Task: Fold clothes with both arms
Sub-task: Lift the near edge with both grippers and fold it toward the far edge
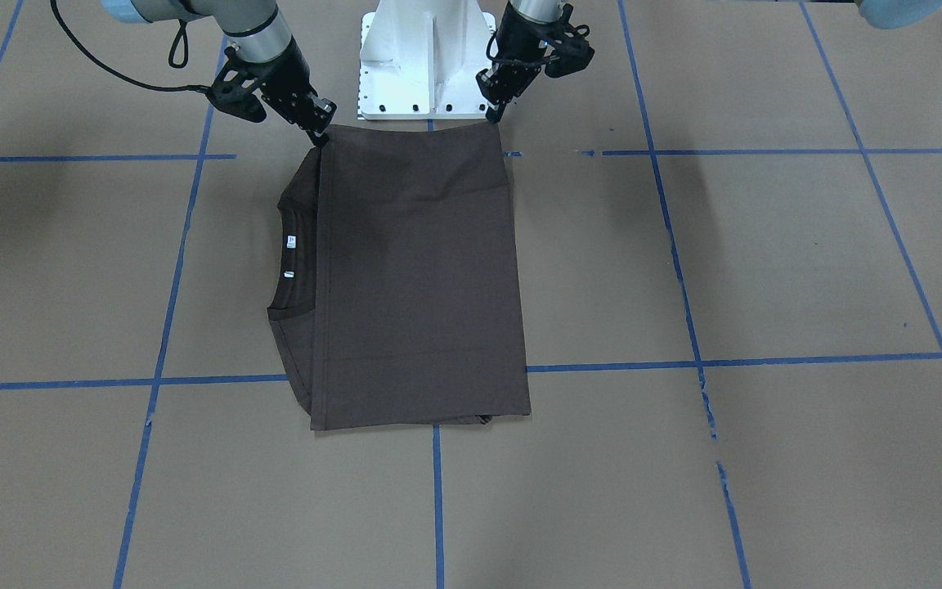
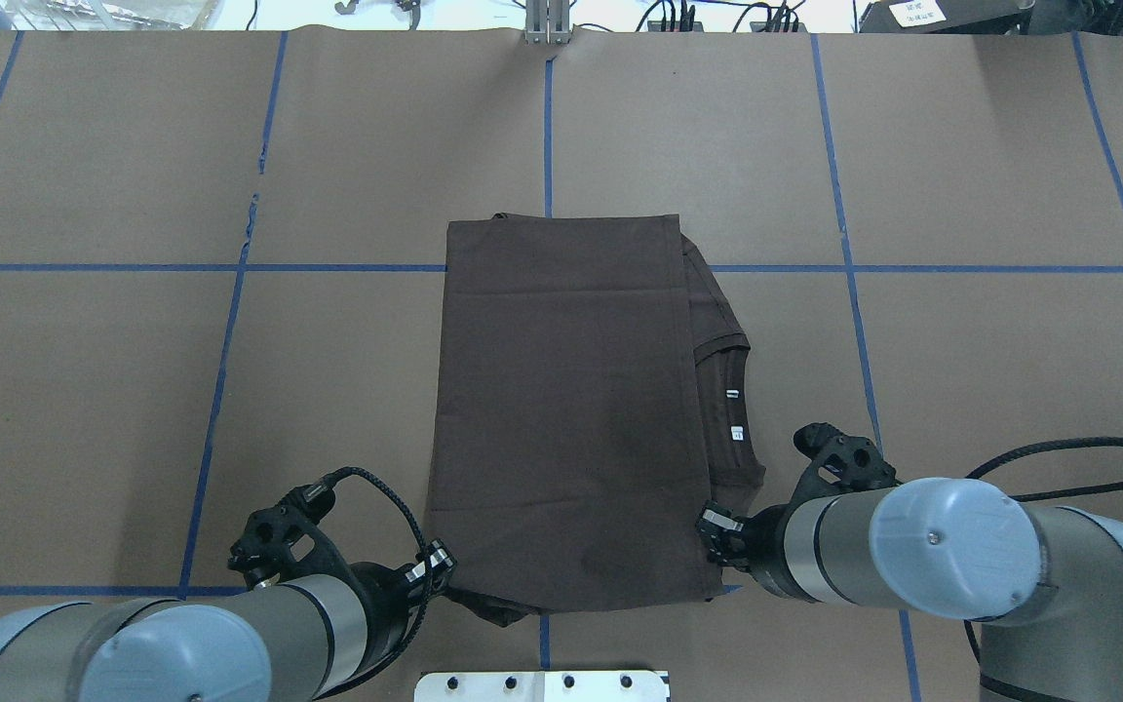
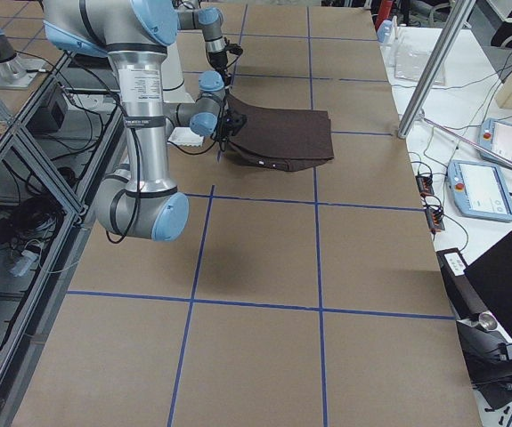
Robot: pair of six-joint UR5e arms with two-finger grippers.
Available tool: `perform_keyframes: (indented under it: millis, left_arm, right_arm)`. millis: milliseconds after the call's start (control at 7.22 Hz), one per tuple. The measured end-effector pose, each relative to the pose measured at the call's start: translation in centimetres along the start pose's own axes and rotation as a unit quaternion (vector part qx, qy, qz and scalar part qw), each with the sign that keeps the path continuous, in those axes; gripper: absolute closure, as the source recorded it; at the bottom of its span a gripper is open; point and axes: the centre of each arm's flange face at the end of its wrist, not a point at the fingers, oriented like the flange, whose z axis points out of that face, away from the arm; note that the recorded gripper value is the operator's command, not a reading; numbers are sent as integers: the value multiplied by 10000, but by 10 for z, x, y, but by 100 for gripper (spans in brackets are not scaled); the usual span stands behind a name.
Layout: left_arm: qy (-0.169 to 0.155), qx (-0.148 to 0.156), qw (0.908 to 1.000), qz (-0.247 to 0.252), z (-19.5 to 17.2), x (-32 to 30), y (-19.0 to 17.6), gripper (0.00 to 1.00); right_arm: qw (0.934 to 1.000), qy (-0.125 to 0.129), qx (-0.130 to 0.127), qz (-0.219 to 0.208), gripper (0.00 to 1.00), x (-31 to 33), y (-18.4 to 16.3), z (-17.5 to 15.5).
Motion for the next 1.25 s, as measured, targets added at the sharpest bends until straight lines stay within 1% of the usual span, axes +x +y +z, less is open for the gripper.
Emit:
perform_keyframes:
  millis: [139,277,416,554,831,1247]
  left_arm:
    - [56,-162,9999,-9,-33,9,0,100]
    - [128,-186,9997,118,-52,21,-12,100]
    - [232,23,9991,361,-56,38,-37,100]
    - [221,285,9978,559,-45,53,-61,100]
    - [94,586,9957,710,-16,77,-86,100]
    - [58,960,9913,893,1,102,-125,100]
  right_arm:
    - [9999,-163,-52,3,100,-1,0,-25]
    - [9996,-277,-13,39,100,-7,-7,-37]
    - [9992,-371,72,109,100,-24,-22,-36]
    - [9987,-438,134,209,100,-53,-43,-28]
    - [9982,-412,283,340,100,-94,-80,-12]
    - [9978,-291,583,134,100,-110,-132,-3]
